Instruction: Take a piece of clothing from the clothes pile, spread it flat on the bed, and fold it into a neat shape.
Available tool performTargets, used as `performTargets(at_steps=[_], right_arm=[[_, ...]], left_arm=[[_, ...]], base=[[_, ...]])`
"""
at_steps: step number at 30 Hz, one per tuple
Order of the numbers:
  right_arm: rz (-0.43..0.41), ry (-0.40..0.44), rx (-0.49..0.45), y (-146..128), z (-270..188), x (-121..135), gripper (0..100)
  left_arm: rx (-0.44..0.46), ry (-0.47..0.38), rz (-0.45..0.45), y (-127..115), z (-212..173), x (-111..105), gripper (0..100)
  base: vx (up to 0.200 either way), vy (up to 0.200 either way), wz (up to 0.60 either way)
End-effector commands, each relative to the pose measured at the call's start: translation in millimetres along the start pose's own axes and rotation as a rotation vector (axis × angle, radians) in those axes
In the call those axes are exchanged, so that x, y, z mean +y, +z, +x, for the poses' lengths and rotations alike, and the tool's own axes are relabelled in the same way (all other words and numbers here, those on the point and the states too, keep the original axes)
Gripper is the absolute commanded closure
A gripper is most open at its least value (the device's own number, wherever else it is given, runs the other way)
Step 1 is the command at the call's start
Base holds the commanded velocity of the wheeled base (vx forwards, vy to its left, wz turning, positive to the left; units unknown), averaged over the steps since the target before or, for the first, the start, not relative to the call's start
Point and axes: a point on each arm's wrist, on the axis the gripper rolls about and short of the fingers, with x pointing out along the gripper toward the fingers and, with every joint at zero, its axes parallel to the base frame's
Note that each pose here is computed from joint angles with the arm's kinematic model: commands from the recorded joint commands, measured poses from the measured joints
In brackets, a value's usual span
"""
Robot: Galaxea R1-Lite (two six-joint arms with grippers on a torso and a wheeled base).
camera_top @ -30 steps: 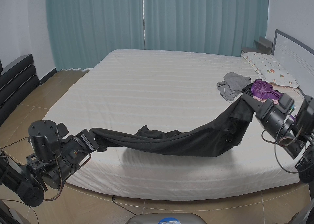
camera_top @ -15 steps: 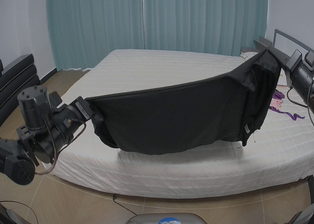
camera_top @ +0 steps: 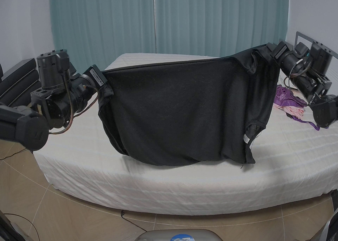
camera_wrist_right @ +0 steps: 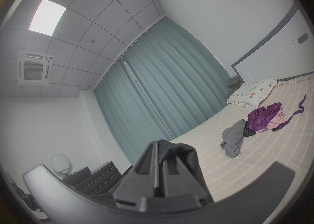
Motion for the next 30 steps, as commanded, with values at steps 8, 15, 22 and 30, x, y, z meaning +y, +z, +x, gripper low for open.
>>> performTargets(at_steps=[8,15,22,30], right_arm=[[-0.025,-0.110,0.101,-82,77,-55,100],[-0.036,-0.189,0.105,-123,100,-79,100],[-0.047,-0.239,0.191,-169,100,-103,100],[-0.063,-0.311,0.269,-227,97,-138,100]], left_arm=[[0.072,0.095,0.021,-43,89,29,100],[0.116,0.121,-0.041,-78,122,44,100],[0.179,0.177,-0.057,-117,142,65,100],[0.228,0.213,-0.043,-163,154,88,100]], base=[[0.200,0.000,0.00],[0.200,0.000,0.00],[0.200,0.000,0.00],[0.000,0.000,0.00]])
